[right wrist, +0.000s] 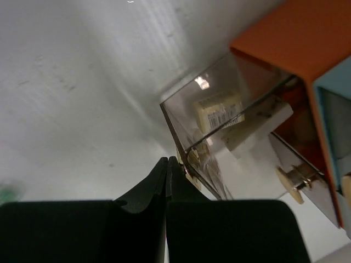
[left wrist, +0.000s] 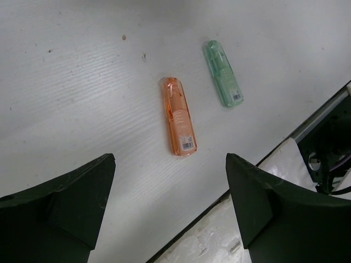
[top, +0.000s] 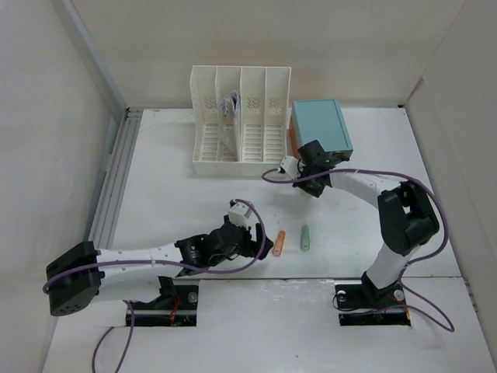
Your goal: Organize the desk
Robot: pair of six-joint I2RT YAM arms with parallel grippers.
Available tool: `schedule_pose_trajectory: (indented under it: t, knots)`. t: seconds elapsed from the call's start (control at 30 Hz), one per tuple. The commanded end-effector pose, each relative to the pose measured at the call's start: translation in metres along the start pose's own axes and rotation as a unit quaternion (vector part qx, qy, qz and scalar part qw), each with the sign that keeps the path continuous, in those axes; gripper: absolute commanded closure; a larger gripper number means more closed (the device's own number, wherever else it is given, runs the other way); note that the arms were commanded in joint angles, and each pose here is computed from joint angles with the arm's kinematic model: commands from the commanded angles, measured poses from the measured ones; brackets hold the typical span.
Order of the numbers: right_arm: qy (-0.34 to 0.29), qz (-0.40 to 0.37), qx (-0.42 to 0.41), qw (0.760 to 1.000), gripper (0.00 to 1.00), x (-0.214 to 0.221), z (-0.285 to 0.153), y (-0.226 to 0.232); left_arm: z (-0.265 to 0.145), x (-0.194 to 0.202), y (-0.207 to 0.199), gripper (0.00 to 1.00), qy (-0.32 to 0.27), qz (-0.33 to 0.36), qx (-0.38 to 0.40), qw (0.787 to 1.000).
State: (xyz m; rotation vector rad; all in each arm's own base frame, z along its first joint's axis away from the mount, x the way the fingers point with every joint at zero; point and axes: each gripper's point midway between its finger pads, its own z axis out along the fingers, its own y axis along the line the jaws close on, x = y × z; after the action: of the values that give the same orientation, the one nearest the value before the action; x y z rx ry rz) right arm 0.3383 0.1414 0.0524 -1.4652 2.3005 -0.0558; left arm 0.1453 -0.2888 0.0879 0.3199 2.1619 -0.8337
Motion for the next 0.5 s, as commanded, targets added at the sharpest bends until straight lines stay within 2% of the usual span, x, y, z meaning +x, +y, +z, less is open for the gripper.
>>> schedule_pose_trajectory:
  t: [0.0, 0.33, 0.47]
  knots:
    - [-0.008, 0.049, 0.14, 0.989, 1.0, -0.026, -0.007, -0.058, -0.005, -0.012, -0.009, 0.2, -0.032, -0.023, 0.02, 0.999]
    - [0.008, 0.065, 0.266, 0.962, 1.0, -0.036, -0.01, -0.108, -0.012, -0.002, -0.009, 0.19, -0.025, -0.024, 0.026, 0.999]
    - [0.013, 0.044, 0.296, 0.954, 1.0, -0.038, -0.01, -0.106, -0.012, -0.003, -0.009, 0.19, -0.032, -0.03, 0.026, 0.999]
